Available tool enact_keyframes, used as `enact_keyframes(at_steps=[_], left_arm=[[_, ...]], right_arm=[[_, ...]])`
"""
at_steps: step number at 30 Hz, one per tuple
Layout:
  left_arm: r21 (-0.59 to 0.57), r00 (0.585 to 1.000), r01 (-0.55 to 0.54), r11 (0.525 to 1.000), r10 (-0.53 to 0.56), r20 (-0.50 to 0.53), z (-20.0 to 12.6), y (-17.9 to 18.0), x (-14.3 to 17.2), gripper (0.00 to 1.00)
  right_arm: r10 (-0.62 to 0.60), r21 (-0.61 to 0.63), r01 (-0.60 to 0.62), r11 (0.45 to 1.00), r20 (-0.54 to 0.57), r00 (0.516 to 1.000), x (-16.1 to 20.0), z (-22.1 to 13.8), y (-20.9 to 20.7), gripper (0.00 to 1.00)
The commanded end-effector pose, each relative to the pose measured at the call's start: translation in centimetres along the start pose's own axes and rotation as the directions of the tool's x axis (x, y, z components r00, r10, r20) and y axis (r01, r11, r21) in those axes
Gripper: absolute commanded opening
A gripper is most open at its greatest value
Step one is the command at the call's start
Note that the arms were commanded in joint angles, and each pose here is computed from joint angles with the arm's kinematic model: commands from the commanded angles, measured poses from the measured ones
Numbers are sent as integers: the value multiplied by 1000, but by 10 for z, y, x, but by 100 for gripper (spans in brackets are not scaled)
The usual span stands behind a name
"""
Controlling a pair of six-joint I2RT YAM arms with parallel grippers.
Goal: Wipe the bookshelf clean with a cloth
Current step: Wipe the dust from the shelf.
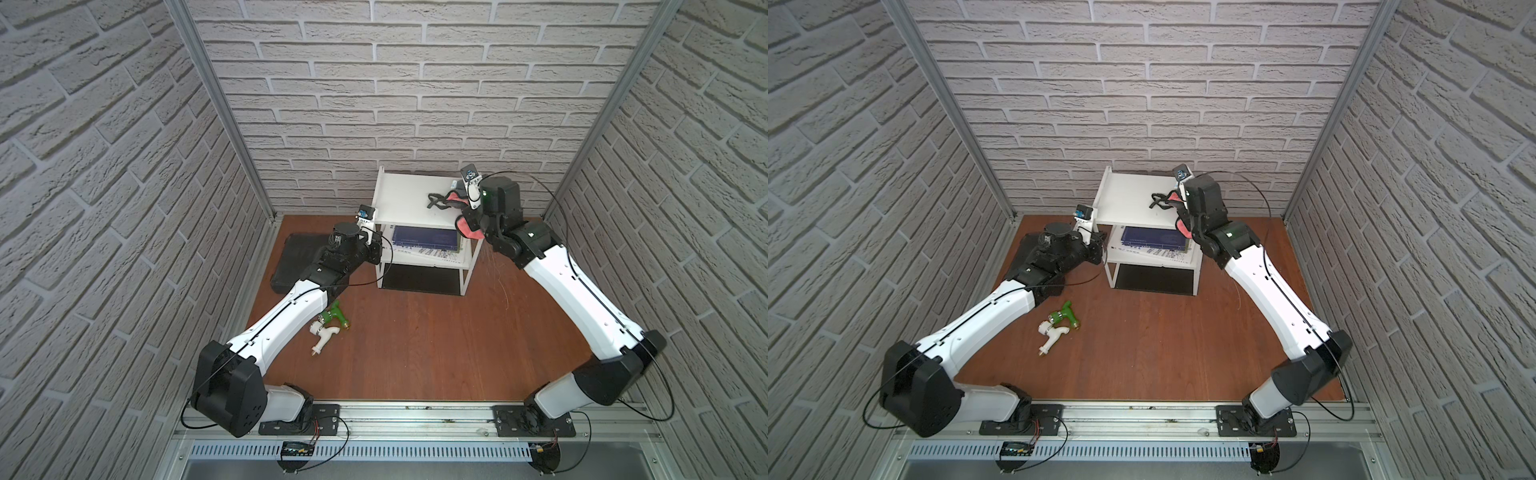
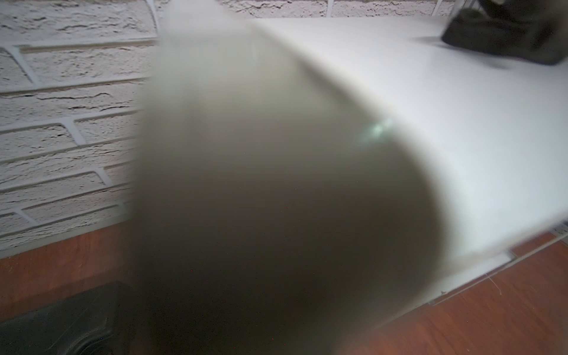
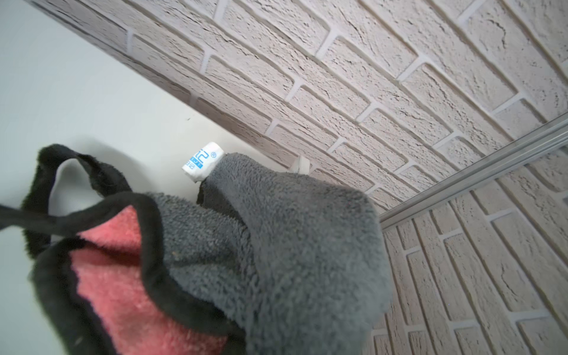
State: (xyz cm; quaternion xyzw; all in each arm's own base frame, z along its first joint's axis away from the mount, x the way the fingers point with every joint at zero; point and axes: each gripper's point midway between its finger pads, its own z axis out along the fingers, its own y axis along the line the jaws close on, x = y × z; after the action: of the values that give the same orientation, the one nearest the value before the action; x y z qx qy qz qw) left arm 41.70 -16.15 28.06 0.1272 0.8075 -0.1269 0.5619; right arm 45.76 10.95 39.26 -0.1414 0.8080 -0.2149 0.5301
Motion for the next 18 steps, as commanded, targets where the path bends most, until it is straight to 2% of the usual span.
enact_keyframes(at_steps=[1,3,5,7,8,10,12,15,16,18], left_arm=[[-170,990,-5,985,-19,-141,-8,48,32,0],[-156,989,-10,988,-14,-150,-8,44,32,0],[-144,989,-7,990,-14,-144,-7,39,33,0],[-134,990,2,991,-21,-141,-6,34,32,0],[-132,990,9,991,-28,-140,-6,31,30,0],[-143,990,16,990,-36,-133,-5,25,28,0],[-165,992,28,986,-47,-114,-5,20,25,0],[-169,994,39,985,-55,-91,-3,8,24,0],[-176,995,35,984,-51,-89,-3,7,25,0],[-200,995,29,979,-48,-93,-3,9,26,0]], right_arm=[[-34,175,56,983,-129,991,12,43,-24,3],[-58,202,94,975,-178,982,18,68,-28,3],[-47,219,87,972,-180,983,12,84,-36,3],[-57,166,90,982,-195,979,13,111,-16,3],[-66,107,88,990,-197,978,11,118,2,3],[-92,-94,78,992,-153,984,-1,121,62,3],[-114,-327,86,941,-67,991,-15,115,142,3],[-69,-605,101,790,76,995,-42,83,238,3],[-27,-665,93,741,108,994,-53,71,250,3],[49,-710,54,702,123,991,-69,58,245,3]])
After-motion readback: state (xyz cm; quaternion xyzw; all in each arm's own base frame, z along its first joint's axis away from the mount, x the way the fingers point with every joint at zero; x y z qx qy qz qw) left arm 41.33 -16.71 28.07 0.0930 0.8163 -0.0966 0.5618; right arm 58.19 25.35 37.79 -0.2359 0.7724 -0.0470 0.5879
